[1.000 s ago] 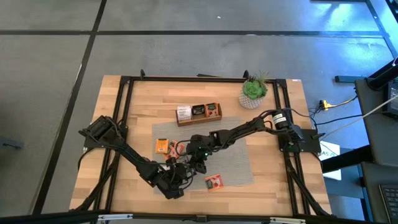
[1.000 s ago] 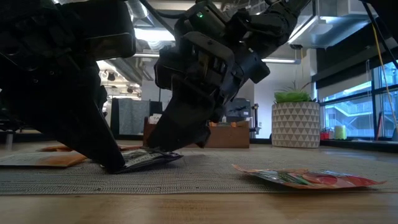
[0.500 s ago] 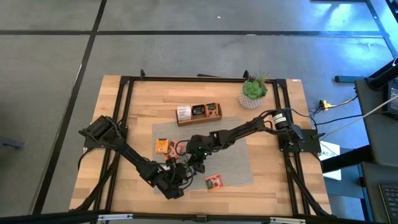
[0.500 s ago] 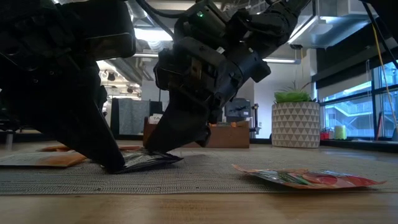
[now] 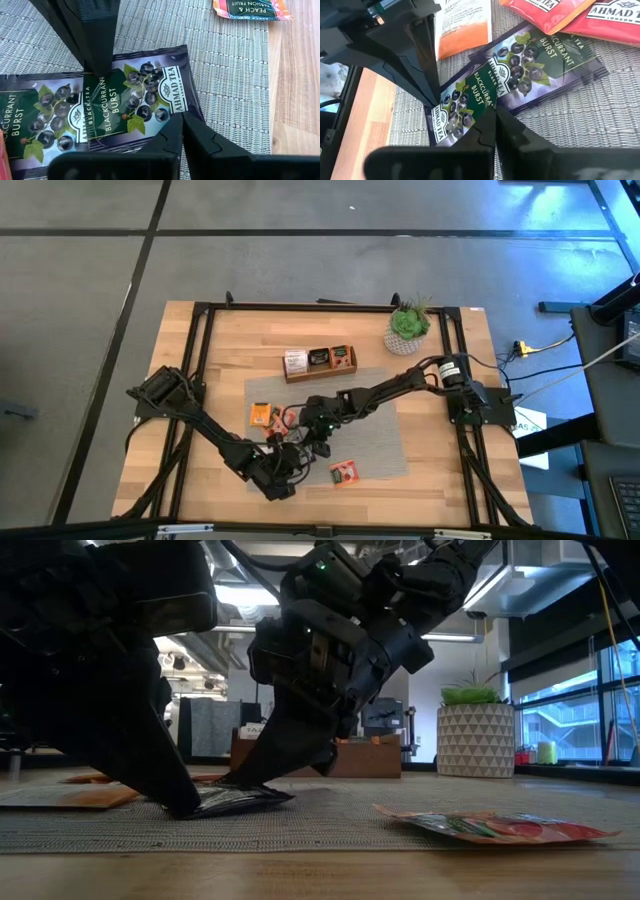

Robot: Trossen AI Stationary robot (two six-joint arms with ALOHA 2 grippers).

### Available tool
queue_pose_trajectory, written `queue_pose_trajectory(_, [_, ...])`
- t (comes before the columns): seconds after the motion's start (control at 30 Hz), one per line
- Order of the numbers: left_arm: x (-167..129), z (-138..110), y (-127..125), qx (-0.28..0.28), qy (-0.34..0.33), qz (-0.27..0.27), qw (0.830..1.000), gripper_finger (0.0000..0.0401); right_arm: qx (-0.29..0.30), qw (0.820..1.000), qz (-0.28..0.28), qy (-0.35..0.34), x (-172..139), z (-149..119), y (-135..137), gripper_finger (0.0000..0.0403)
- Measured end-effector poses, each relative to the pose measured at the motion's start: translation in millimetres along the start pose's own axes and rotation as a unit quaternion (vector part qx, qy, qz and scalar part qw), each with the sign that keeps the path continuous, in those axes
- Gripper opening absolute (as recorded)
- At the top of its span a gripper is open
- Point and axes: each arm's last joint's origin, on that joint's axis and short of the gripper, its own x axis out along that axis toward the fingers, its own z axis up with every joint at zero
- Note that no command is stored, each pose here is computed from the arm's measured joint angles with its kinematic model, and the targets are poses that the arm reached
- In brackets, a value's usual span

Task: Pick & Place Tea
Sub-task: Put the blue tea bag into the middle section of the wooden organizer

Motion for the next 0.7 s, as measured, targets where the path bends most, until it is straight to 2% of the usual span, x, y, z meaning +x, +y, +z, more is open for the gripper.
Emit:
queue_pose_trajectory(0.17, [-6.9, 1.9, -0.7, -0.001, -0.01, -0.003, 1.0, 0.001, 0.007, 1.0, 0.014, -0.005, -10.6, 8.2, -5.1, 0.0003])
queue_pose_trajectory(0.37, [-24.4, 14.8, -3.4, -0.019, -0.034, -0.027, 0.999, 0.0013, 0.006, 0.999, 0.024, -0.04, -45.0, 32.2, -5.0, 0.0002])
queue_pose_trajectory(0.53, [-43.0, 29.8, -2.5, -0.04, -0.067, -0.039, 0.996, 0.0011, -0.022, 0.997, 0.002, -0.073, -89.9, 53.5, -6.5, 0.0002])
queue_pose_trajectory(0.7, [-62.2, 44.2, 1.3, -0.058, -0.12, -0.027, 0.991, 0.0013, -0.04, 0.993, -0.065, -0.094, -154.7, 66.5, -16.5, 0.0001])
